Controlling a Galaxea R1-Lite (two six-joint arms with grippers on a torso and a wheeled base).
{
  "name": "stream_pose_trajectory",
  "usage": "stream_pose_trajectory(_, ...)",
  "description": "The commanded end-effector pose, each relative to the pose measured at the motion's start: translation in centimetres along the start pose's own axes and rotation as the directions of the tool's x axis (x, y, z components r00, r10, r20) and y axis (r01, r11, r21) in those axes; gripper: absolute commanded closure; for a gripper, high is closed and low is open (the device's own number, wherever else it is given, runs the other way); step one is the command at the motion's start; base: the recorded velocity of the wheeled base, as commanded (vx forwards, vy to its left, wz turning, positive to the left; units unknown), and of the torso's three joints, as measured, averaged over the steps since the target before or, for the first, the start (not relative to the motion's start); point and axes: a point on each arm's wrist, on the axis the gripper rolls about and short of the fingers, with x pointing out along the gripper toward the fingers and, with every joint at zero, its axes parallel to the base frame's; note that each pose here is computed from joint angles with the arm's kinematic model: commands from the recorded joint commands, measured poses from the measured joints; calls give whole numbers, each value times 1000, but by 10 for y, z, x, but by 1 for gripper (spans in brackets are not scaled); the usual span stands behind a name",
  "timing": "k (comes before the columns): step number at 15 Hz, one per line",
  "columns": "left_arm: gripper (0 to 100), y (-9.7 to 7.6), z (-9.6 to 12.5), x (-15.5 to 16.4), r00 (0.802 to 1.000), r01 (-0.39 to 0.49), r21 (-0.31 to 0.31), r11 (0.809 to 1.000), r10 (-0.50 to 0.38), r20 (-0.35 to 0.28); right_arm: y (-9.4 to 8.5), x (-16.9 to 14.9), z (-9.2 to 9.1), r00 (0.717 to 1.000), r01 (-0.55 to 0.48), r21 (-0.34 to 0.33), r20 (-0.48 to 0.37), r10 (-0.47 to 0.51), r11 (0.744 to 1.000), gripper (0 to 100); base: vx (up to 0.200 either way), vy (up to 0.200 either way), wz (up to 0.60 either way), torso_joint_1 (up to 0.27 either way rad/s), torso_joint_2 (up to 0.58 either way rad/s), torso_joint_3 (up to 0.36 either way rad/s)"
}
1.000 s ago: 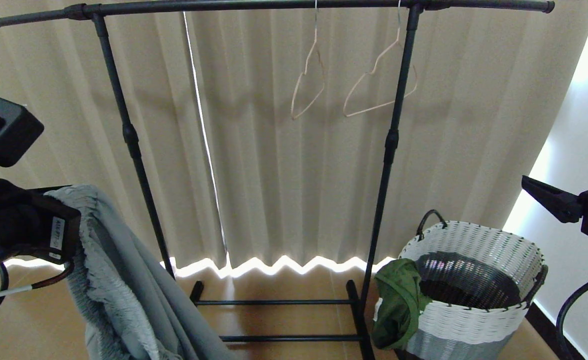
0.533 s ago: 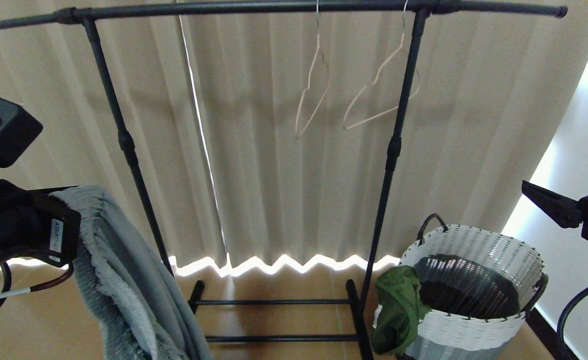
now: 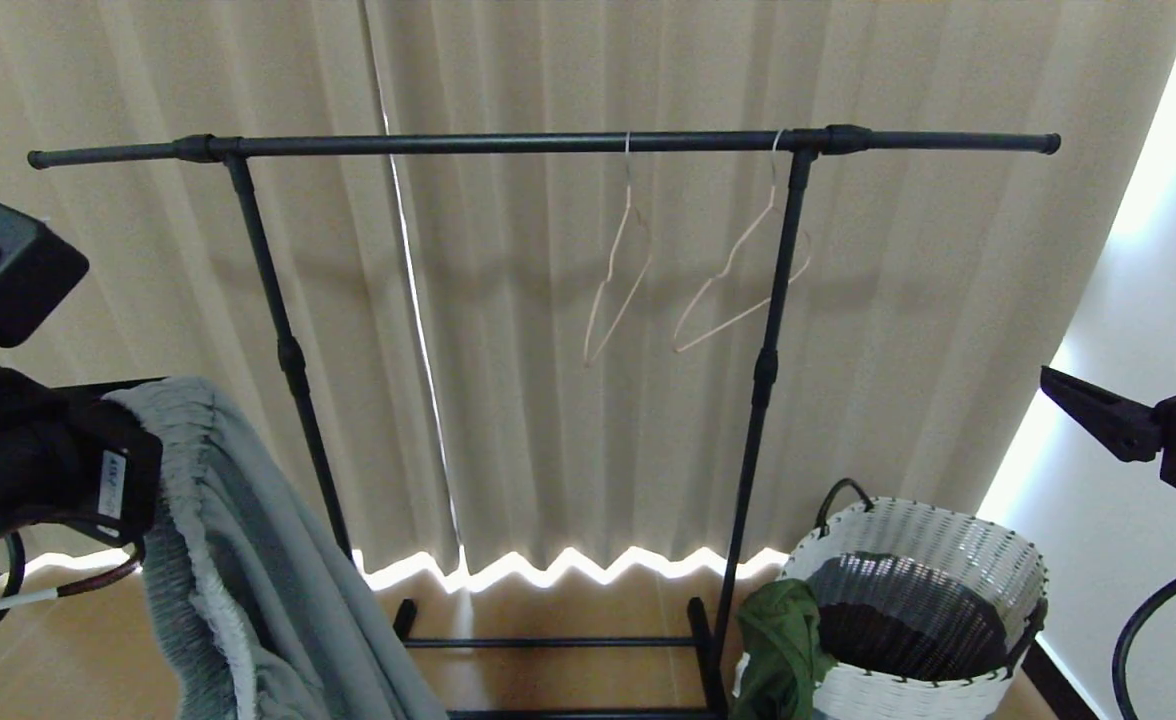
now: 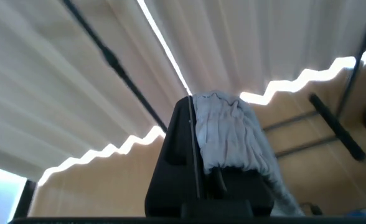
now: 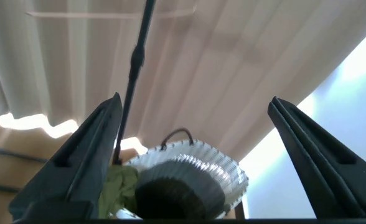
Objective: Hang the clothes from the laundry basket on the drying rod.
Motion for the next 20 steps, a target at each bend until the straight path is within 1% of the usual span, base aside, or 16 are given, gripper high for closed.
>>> stream_pose_trajectory(1, 100, -3, -8, 3, 1000, 17, 5, 1000, -17, -8, 1, 2, -1, 1000, -2, -2, -7, 2, 1000, 0, 0, 0, 0, 159, -178, -119)
stream_pose_trajectory(3, 100, -3, -16, 8, 1000, -13, -6, 1000, 13, 25, 1, 3, -1, 1000, -2, -3, -10, 2, 1000, 0, 0, 0, 0, 63, -95, -36)
stream_pose_trajectory(4, 100, -3, -17, 8, 999, -17, -7, 1000, 17, 28, 1, 3, -1, 1000, 1, -3, -11, -1, 1000, 0, 0, 0, 0, 0, 0, 0)
stream_pose_trajectory(5, 100, 3, -26, 13, 996, -75, 1, 997, 75, 46, 0, 3, -1, 1000, 4, -6, -12, -4, 1000, 0, 0, 0, 0, 0, 0, 0)
stream_pose_trajectory(6, 100, 4, -27, 13, 995, -81, -1, 997, 81, 56, 0, 3, -1, 1000, 4, -6, -12, -4, 1000, 0, 0, 0, 0, 0, 0, 0)
stream_pose_trajectory(7, 100, 5, -27, 13, 994, -57, -4, 998, 57, 98, 0, 3, -1, 1000, 6, -6, -12, -6, 1000, 0, 0, 0, 0, 0, 0, 0)
stream_pose_trajectory(8, 100, 5, -27, 13, 993, -35, 1, 999, 35, 113, 1, 3, -1, 1000, 5, -6, -17, -5, 1000, 0, 0, 0, 0, 0, 0, 0)
stream_pose_trajectory(10, 100, 5, -27, 13, 993, -22, 10, 1000, 21, 116, 1, 3, -1, 1000, 5, -6, -15, -5, 1000, 0, 0, 0, 0, 110, -220, -115)
stream_pose_trajectory(12, 100, 6, -24, 13, 992, -27, 17, 999, 24, 124, 1, 5, -1, 1000, 5, -6, -15, -5, 1000, 0, 0, 0, 0, 198, -390, -212)
stream_pose_trajectory(14, 100, 5, -25, 12, 992, -26, 30, 999, 22, 124, 1, 5, -2, 1000, 4, -7, -18, -4, 1000, 0, 0, 0, 0, 227, -464, -237)
stream_pose_trajectory(17, 100, 4, -27, 13, 993, -22, 33, 999, 19, 114, 1, 7, -1, 1000, 4, -7, -20, -4, 1000, 0, 0, 0, 0, 240, -492, -258)
stream_pose_trajectory(20, 100, 6, -23, 13, 992, -28, 31, 999, 24, 128, 1, 6, 0, 1000, 0, -11, -14, -1, 1000, 0, 0, 0, 0, 202, -429, -217)
